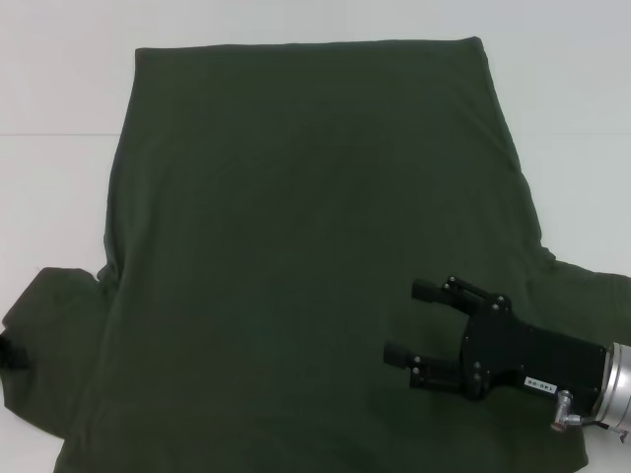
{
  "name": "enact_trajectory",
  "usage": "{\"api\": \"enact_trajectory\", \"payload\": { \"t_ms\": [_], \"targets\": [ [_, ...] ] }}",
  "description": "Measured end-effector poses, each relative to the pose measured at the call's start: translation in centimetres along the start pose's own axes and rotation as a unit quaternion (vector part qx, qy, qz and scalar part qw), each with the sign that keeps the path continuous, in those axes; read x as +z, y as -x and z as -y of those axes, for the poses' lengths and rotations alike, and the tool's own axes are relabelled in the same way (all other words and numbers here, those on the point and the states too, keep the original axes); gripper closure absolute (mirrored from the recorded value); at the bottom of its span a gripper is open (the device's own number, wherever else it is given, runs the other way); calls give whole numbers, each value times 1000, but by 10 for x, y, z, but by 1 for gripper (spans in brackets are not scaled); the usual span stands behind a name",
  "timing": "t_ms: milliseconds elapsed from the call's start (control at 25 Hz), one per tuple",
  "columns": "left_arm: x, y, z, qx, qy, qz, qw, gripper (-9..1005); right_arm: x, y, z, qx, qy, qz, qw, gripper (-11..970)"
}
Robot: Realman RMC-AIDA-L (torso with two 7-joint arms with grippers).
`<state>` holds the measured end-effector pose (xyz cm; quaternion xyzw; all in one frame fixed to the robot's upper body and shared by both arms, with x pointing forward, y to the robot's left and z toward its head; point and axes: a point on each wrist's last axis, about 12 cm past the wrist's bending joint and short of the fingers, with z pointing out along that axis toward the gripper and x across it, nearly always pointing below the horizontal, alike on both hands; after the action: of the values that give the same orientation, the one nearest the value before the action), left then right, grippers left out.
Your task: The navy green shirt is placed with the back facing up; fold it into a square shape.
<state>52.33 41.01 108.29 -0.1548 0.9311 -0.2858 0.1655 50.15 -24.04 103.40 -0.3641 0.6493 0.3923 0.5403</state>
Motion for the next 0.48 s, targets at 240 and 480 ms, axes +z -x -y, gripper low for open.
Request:
{"api": "enact_trajectory", "payload": {
  "t_ms": [240, 480],
  "targets": [
    [-6, 2, -3, -2, 2, 5, 1000, 942, 1, 1, 0, -1, 1, 0, 1000, 15],
    [-26, 14, -7, 6, 14, 20, 1000, 952, 1, 1, 1, -1, 1, 1, 1000, 16]
  ]
}}
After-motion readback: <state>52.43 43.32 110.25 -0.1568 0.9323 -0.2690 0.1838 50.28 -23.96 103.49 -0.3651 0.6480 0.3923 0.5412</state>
